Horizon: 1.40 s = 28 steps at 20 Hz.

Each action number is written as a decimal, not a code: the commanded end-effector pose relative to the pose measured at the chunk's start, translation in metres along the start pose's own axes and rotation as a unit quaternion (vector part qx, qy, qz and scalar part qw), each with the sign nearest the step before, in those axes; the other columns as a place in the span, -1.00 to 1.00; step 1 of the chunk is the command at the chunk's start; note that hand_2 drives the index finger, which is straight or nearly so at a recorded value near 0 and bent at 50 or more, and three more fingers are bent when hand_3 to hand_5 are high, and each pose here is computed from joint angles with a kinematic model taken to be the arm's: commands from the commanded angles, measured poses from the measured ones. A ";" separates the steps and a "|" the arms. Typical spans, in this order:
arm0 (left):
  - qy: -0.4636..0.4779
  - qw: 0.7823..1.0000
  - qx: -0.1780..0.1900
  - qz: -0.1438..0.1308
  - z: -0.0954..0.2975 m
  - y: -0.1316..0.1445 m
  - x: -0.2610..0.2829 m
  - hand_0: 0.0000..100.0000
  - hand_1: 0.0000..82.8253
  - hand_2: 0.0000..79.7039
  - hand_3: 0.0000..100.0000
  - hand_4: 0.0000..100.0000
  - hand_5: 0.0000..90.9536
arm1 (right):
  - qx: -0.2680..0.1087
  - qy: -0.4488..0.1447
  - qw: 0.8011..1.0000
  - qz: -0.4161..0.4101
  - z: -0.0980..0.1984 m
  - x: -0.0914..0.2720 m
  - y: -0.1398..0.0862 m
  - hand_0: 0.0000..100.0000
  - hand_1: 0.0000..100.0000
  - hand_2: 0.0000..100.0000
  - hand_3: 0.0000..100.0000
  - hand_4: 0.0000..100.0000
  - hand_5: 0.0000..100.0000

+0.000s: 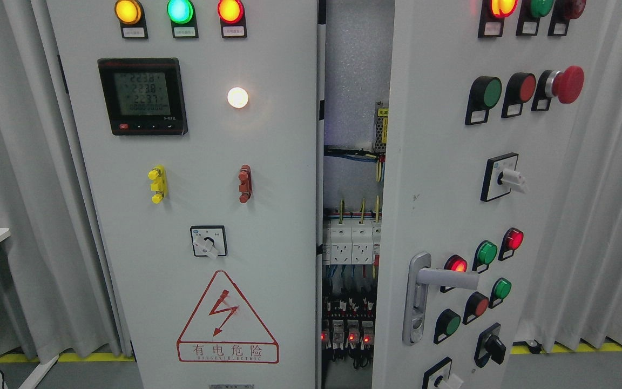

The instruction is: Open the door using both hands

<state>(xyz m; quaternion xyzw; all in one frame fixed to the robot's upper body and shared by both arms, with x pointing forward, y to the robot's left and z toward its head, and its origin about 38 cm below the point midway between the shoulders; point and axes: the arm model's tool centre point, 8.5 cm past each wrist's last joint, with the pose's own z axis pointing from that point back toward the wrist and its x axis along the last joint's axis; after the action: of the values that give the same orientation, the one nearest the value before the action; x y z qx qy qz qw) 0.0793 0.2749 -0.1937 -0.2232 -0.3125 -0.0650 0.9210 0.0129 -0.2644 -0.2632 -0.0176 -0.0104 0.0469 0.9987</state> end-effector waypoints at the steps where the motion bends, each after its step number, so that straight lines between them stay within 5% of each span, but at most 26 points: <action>1: -0.229 0.959 -0.059 -0.157 0.056 -0.022 0.176 -0.42 -1.00 -0.93 -0.94 -0.93 -1.00 | -0.003 0.016 1.000 -0.001 0.001 -0.020 -0.004 -0.56 -1.00 -1.00 -1.00 -1.00 -1.00; 5: -0.256 0.936 -0.143 -0.194 0.100 -0.040 0.218 -0.42 -1.00 -0.93 -0.94 -0.93 -1.00 | -0.003 0.016 1.000 -0.001 0.001 -0.020 -0.004 -0.56 -1.00 -1.00 -1.00 -1.00 -1.00; 15: -0.302 0.868 -0.235 -0.316 0.152 -0.062 0.324 -0.42 -1.00 -0.93 -0.95 -0.93 -1.00 | -0.003 0.015 1.000 -0.001 0.001 -0.019 -0.004 -0.56 -1.00 -1.00 -1.00 -1.00 -1.00; 17: -0.308 0.840 -0.287 -0.342 0.161 -0.075 0.348 -0.42 -1.00 -0.93 -0.95 -0.93 -1.00 | -0.003 0.016 1.000 -0.001 0.001 -0.020 -0.004 -0.56 -1.00 -1.00 -1.00 -1.00 -1.00; 22: -0.311 0.825 -0.356 -0.308 0.178 -0.094 0.425 -0.42 -1.00 -0.93 -0.94 -0.93 -1.00 | -0.003 0.015 1.000 -0.001 0.001 -0.019 -0.004 -0.56 -1.00 -1.00 -1.00 -1.00 -1.00; 28: -0.332 0.801 -0.379 -0.324 0.212 -0.120 0.502 -0.42 -1.00 -0.93 -0.94 -0.93 -1.00 | -0.003 0.016 1.000 -0.001 0.001 -0.020 -0.004 -0.56 -1.00 -1.00 -1.00 -1.00 -1.00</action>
<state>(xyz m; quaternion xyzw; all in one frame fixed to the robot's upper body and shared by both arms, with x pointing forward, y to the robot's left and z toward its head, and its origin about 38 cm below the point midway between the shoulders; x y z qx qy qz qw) 0.3201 0.2896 0.2005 -0.4486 -0.5818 -0.3121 0.6024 0.0127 -0.2644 -0.2632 -0.0174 -0.0100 0.0468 0.9987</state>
